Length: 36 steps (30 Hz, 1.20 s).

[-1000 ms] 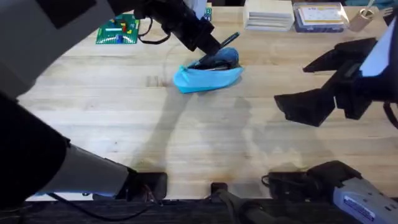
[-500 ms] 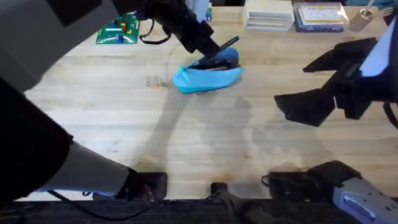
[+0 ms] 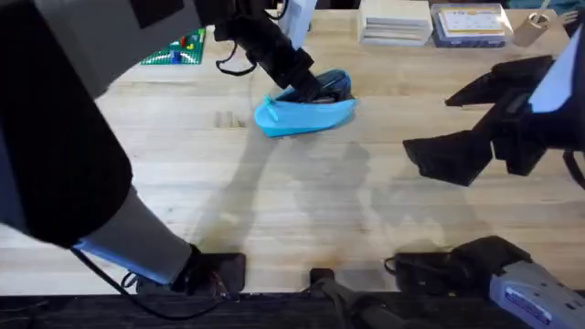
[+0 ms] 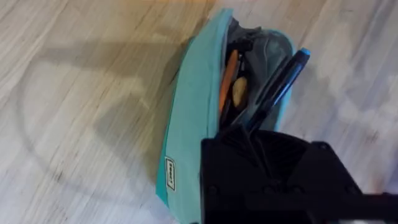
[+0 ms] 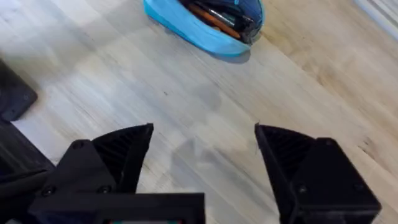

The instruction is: Unzip the bag, pick up the pens from the table one at a time and place them inside, then zip the bag closed.

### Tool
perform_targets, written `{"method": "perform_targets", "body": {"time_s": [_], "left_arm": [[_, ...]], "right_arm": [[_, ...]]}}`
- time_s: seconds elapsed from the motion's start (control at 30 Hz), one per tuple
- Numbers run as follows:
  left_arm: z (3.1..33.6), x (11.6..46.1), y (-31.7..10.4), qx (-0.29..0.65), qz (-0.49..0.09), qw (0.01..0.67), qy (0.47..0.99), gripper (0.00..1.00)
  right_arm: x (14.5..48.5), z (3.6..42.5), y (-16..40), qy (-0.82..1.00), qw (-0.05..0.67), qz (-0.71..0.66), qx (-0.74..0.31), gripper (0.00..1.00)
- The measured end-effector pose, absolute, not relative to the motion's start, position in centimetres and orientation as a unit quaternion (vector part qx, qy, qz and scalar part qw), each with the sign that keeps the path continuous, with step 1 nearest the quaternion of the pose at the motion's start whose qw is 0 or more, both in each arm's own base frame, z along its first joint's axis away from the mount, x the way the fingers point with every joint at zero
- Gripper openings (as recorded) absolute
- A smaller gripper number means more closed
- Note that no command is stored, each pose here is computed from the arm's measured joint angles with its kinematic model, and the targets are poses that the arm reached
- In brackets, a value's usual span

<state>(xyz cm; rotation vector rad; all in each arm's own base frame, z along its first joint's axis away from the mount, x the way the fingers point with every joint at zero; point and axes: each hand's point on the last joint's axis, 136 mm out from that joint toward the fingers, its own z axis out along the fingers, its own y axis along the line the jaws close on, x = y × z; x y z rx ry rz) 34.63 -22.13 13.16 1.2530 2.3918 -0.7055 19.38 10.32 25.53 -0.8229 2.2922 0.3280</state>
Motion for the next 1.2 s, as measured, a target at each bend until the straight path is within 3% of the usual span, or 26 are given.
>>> {"method": "perform_targets", "body": {"time_s": [0.6, 0.63, 0.8, 0.83, 1.2], "left_arm": [[11.99, 34.40, -22.05, 0.438, -0.251, 0.155, 0.849, 0.066], [11.97, 34.35, -22.03, 0.440, -0.251, 0.154, 0.848, 0.132], [12.02, 34.02, -22.19, 0.441, -0.257, 0.150, 0.846, 0.898], [12.03, 33.96, -22.23, 0.442, -0.258, 0.149, 0.846, 0.965], [12.04, 33.92, -22.28, 0.442, -0.259, 0.149, 0.846, 0.995]], "right_arm": [[19.38, 25.53, 10.32, 0.879, 0.335, 0.126, -0.315, 0.997], [19.38, 25.53, 10.32, 0.879, 0.335, 0.126, -0.315, 0.997], [19.37, 25.54, 10.32, 0.879, 0.336, 0.126, -0.315, 0.996], [19.37, 25.53, 10.31, 0.879, 0.336, 0.126, -0.315, 0.997], [19.38, 25.53, 10.32, 0.879, 0.335, 0.126, -0.315, 0.997]]}}
